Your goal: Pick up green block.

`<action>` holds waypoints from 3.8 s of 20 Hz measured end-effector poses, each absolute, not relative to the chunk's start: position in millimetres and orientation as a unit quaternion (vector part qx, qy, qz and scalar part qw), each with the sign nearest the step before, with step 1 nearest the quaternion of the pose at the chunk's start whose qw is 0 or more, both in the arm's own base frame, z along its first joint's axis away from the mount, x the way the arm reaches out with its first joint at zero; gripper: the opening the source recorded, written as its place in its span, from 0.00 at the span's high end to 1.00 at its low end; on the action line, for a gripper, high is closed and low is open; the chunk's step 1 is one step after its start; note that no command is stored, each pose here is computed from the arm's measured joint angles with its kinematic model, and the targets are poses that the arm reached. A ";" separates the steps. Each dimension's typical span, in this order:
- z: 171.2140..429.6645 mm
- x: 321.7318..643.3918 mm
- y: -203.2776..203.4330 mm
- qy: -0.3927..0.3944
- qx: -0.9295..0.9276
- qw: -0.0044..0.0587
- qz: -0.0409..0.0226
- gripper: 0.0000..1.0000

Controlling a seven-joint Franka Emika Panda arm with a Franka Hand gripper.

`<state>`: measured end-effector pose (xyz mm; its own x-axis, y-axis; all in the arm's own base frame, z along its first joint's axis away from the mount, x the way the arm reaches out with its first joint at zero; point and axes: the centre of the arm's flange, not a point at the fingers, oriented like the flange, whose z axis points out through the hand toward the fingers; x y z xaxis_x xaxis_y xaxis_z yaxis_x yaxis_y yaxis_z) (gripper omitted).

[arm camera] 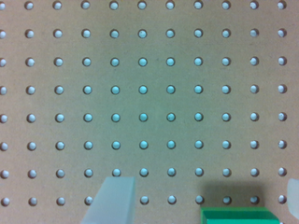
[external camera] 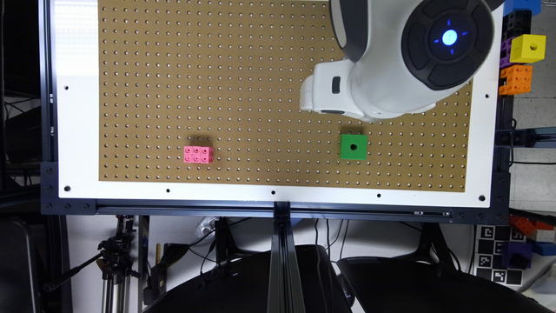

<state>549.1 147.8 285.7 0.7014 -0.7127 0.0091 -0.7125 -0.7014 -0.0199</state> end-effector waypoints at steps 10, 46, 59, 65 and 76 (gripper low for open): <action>288.7 551.8 149.8 0.384 -0.923 0.010 -0.011 0.00; 193.6 620.0 187.6 0.375 -0.927 0.025 -0.010 0.00; 180.6 626.7 191.4 0.375 -0.927 0.029 -0.013 0.00; 177.1 627.0 191.3 0.375 -0.927 0.028 -0.011 1.00; 190.3 627.9 188.4 0.376 -0.926 0.024 -0.008 1.00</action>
<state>627.9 188.4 190.3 0.7168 -0.6973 -0.0032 -0.6965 -0.7158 -0.0503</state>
